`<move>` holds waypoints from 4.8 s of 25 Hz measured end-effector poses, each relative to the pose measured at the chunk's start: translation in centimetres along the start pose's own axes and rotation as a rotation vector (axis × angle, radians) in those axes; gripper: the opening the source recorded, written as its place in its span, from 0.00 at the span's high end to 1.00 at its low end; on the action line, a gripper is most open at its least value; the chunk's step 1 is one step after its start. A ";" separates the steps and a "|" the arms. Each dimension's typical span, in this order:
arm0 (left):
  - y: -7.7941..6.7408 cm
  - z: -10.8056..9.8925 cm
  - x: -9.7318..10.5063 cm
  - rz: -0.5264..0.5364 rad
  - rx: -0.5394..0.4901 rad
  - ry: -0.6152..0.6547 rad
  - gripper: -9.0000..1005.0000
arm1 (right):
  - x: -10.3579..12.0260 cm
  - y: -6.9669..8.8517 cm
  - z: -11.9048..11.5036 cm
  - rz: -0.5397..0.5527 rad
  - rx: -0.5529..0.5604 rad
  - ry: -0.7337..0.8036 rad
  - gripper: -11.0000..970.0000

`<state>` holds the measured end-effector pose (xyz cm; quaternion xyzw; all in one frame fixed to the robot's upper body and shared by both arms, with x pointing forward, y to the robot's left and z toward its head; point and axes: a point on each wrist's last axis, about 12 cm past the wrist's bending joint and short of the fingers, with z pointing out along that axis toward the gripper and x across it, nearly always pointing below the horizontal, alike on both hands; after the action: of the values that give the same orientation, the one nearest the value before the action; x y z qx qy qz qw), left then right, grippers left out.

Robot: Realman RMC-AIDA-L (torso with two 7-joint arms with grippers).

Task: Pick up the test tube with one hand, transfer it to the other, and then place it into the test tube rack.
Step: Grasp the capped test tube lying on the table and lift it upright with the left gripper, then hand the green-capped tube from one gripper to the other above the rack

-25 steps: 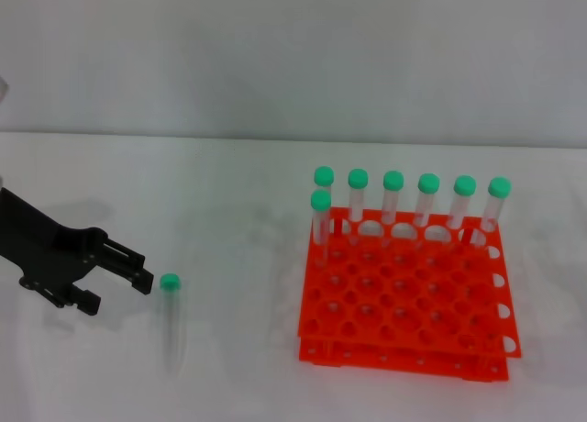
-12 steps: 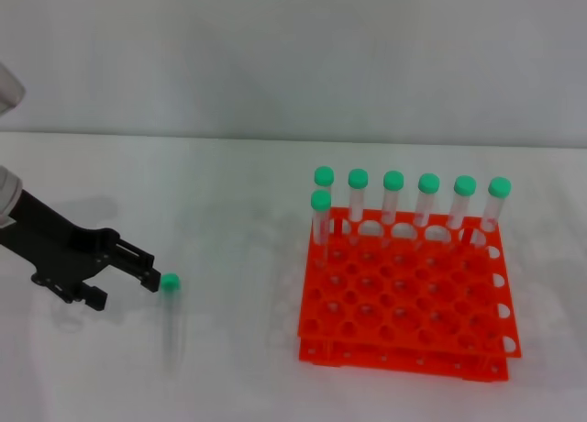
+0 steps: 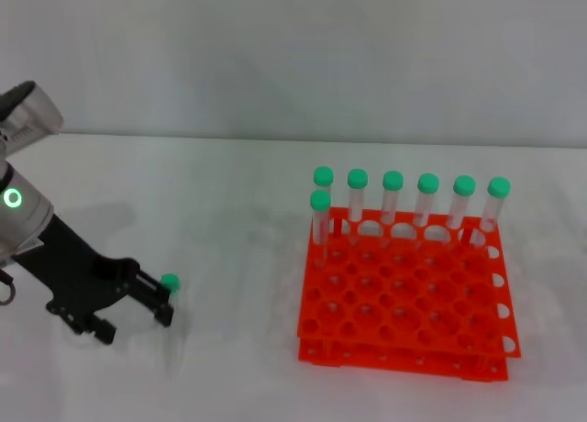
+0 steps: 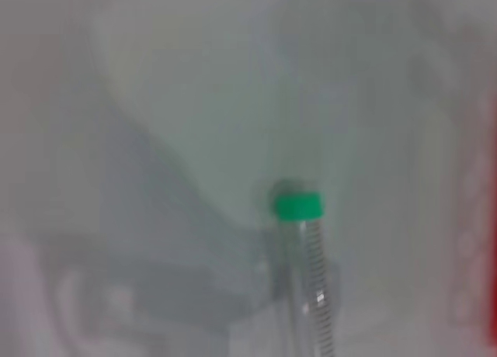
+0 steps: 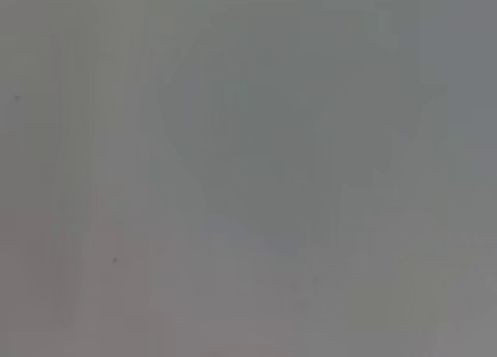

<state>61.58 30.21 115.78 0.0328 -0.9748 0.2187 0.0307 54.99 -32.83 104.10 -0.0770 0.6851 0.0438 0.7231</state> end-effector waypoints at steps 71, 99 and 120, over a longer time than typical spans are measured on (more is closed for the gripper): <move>0.3 5.1 0.2 0.029 -0.026 -0.034 0.65 | 0.0 0.1 0.2 0.006 -0.003 0.003 0.12; -0.6 4.0 -0.7 0.095 -0.034 -0.092 0.80 | 0.1 0.1 0.0 0.007 -0.003 0.005 0.12; 1.5 0.7 -3.0 0.296 0.285 -0.737 0.79 | 0.1 -0.3 -0.1 0.021 0.029 0.002 0.12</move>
<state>64.41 31.35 114.27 -0.0275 -0.8747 0.3269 -0.3568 54.98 -33.16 104.05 -0.0595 0.6871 0.0413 0.7229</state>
